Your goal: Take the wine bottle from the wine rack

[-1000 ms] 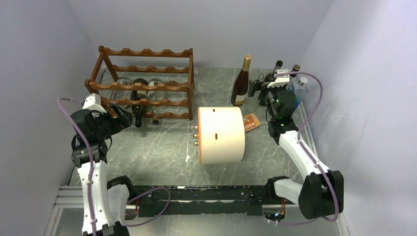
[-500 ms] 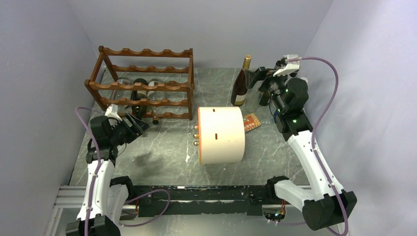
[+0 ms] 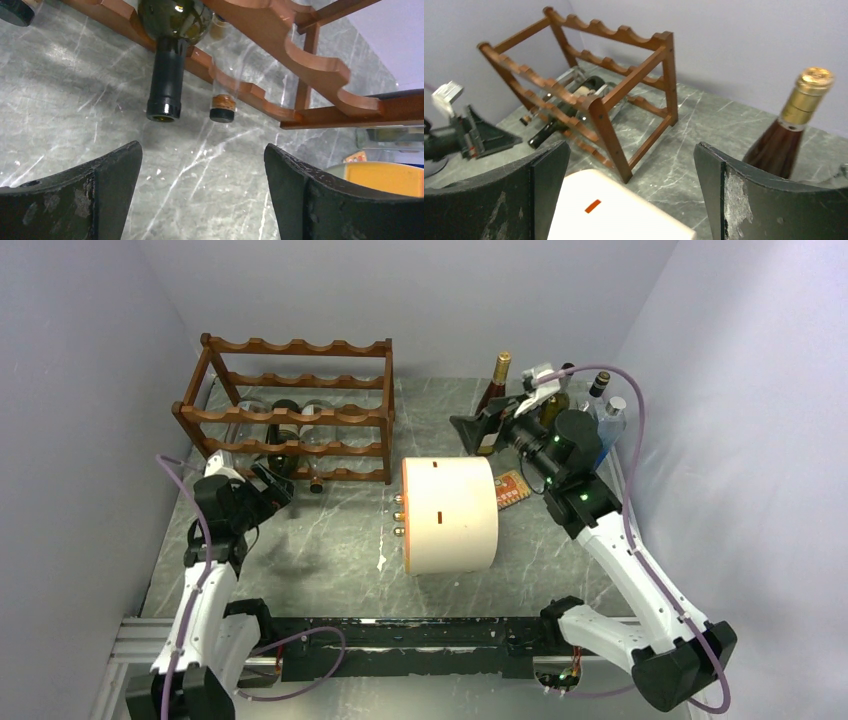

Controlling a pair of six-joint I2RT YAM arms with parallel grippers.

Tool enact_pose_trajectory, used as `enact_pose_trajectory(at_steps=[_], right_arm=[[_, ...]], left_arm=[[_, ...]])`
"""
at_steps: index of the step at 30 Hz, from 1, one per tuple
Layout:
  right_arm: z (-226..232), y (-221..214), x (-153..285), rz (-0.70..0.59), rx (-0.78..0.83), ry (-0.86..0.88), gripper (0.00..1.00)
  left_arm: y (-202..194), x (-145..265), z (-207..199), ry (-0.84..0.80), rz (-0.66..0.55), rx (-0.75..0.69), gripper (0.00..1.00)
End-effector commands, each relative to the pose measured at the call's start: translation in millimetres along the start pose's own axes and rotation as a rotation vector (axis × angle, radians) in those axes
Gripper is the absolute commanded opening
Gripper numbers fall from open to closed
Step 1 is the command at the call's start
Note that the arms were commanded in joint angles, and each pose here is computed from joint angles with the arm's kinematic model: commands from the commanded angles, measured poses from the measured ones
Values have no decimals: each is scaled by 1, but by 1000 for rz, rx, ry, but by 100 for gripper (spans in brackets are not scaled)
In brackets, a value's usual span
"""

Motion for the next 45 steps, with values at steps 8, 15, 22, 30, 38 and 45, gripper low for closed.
enact_pose_trajectory(at_steps=[8, 15, 22, 30, 38, 45], right_arm=[[48, -18, 16, 6, 176, 169, 100], [57, -19, 20, -13, 214, 201, 100], [59, -20, 17, 8, 213, 217, 100], [60, -21, 18, 20, 222, 217, 100], [61, -25, 14, 34, 219, 225, 100], [63, -24, 12, 40, 214, 234, 100]], left_arm=[[6, -44, 20, -90, -125, 63, 91], [1, -63, 26, -291, -20, 99, 85], [-3, -77, 30, -344, 0, 114, 71], [-7, -89, 34, -388, 22, 150, 60], [-8, -90, 49, -396, 25, 194, 44], [-11, -68, 48, -433, -15, 229, 13]])
Point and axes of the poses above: each gripper's point midway between its finger pads, its own x axis back along the fingers, its own z axis along the line the jaws close on, y = z × x, the point moved 9 cm from there along x, back along the fingers
